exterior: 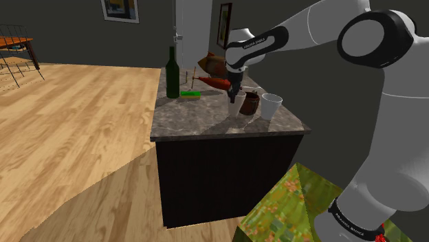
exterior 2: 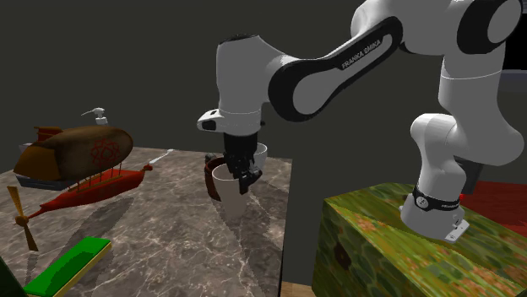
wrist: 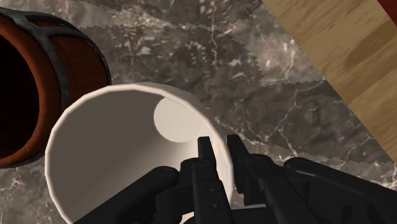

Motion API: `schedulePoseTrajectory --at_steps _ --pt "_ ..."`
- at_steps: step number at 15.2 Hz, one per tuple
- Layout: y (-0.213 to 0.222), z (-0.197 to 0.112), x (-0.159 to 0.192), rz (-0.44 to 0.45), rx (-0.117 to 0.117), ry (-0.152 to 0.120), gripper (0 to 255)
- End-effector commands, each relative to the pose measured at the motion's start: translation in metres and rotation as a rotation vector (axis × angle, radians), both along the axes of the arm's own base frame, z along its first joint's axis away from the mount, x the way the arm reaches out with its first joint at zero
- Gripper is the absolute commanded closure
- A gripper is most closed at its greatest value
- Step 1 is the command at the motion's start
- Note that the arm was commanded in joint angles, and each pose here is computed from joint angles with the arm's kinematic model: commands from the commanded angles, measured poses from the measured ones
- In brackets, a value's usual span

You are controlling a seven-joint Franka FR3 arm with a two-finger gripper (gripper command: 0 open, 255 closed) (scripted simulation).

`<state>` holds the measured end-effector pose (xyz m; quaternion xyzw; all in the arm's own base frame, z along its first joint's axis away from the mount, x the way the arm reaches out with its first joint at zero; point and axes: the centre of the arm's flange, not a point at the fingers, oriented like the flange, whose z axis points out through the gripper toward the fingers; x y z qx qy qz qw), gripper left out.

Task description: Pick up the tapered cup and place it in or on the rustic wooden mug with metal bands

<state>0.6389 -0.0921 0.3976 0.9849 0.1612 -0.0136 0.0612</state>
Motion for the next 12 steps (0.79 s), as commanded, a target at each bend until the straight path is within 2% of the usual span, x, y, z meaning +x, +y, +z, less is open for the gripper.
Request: schedulePoseTrajectory --at_steps 1,12 --pt "-0.001 0.012 0.0 0.0 0.0 0.0 255" --pt "-0.001 0.07 0.0 0.0 0.0 0.0 255"
